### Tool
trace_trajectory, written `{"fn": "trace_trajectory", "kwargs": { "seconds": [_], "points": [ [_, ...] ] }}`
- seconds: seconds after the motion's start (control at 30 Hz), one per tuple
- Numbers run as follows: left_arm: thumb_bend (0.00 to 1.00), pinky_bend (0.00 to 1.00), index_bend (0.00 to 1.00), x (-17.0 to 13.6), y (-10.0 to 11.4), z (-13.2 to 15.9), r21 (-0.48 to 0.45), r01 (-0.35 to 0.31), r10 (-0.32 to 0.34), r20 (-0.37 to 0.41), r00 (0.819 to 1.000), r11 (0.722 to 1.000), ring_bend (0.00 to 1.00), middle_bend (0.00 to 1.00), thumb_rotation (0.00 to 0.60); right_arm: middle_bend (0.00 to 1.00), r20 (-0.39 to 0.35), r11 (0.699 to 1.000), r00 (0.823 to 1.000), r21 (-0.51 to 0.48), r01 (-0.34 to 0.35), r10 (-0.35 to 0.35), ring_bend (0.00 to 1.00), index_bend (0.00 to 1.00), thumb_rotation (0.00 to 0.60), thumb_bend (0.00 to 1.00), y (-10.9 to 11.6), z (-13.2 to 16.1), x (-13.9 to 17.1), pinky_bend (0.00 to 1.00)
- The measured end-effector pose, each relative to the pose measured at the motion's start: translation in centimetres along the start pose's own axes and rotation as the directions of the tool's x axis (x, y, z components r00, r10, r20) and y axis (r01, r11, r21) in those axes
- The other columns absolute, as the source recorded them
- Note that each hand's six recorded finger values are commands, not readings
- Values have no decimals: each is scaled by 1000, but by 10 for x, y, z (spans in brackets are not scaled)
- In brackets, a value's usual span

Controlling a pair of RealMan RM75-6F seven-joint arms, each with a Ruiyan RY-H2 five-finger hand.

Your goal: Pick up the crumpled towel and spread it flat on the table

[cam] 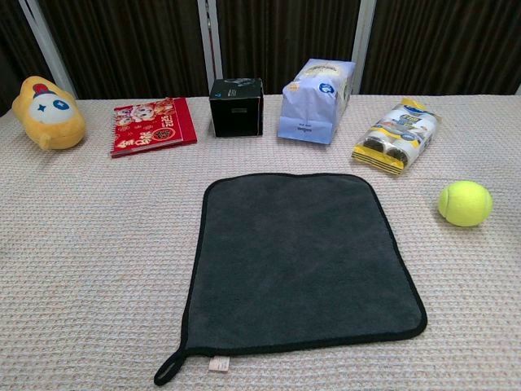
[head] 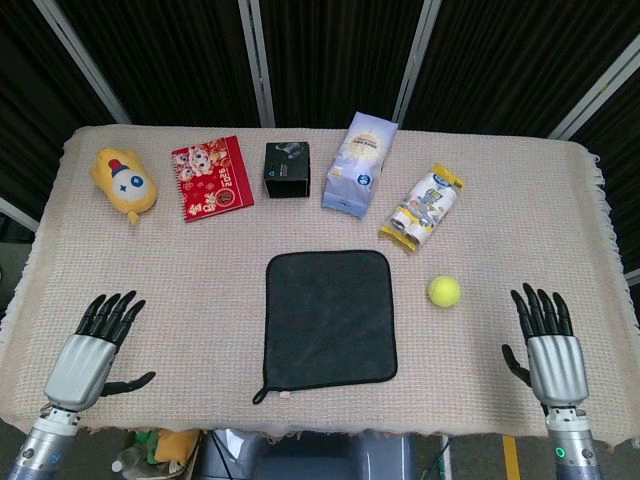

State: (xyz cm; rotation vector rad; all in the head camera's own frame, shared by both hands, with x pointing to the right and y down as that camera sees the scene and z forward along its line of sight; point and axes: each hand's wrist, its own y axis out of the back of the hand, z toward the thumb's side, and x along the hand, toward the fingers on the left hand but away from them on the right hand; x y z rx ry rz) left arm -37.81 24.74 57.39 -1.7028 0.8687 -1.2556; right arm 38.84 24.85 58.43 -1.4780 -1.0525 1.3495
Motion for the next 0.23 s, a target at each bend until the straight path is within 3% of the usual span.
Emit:
{"fn": "trace_trajectory", "kwargs": {
  "seconds": [0.23],
  "points": [
    [23, 0, 0, -27, 2, -39, 30, -11, 14, -98, 995, 1000, 0, 0, 600, 0, 29, 999, 999, -29, 27, -26, 0, 0, 600, 341, 10, -19, 27, 0]
  ]
}}
